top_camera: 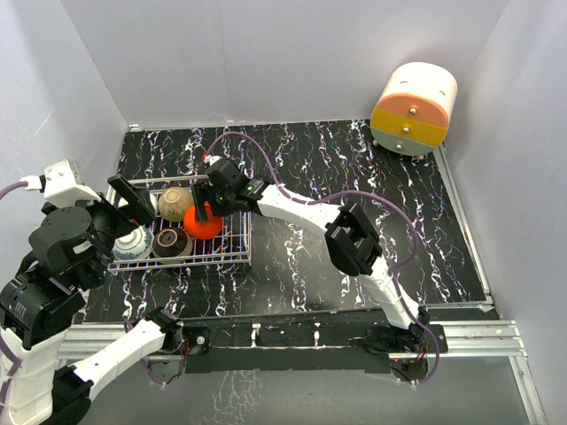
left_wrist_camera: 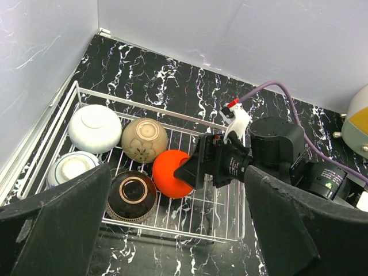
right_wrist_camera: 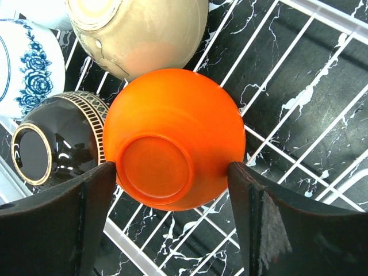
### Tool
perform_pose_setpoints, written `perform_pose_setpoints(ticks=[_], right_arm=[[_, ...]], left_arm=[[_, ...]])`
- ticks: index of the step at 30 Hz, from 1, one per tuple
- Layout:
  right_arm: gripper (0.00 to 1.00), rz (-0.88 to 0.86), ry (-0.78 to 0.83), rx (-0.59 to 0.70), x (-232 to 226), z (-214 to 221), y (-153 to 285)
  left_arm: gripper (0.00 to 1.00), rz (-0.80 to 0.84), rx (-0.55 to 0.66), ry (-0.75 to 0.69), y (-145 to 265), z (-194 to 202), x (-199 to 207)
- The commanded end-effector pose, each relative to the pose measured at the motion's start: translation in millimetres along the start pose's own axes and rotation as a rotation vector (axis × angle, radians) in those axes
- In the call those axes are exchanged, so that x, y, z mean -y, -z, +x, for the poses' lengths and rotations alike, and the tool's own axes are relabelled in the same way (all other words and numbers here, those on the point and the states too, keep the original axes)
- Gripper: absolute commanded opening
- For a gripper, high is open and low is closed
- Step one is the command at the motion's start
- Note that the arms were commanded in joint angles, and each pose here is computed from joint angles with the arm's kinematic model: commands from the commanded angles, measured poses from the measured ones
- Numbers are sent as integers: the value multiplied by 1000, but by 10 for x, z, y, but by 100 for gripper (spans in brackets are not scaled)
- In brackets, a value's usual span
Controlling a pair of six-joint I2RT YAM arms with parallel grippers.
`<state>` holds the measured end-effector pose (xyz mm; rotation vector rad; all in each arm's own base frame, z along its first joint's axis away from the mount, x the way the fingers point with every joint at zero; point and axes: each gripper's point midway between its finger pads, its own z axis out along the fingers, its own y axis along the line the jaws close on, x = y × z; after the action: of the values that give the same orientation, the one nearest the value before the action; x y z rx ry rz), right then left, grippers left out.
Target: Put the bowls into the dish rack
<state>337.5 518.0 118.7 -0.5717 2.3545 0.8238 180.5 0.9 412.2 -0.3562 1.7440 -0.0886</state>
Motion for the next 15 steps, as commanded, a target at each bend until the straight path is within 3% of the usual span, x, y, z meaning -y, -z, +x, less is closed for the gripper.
perform_pose_setpoints(ticks=[1, 3, 10, 15], right_arm=[[73, -4, 10, 57, -31, -198, 56], [67, -7, 11, 62, -41, -219, 71], [31, -24, 19, 86, -108, -309, 150], [24, -35, 27, 101, -155, -372, 218]], left_arm=[[97, -26, 0, -22, 0, 21, -64], [97, -27, 1, -22, -2, 19, -65], [97, -34, 1, -26, -21, 34, -69], [97, -35, 1, -25, -24, 26, -65]])
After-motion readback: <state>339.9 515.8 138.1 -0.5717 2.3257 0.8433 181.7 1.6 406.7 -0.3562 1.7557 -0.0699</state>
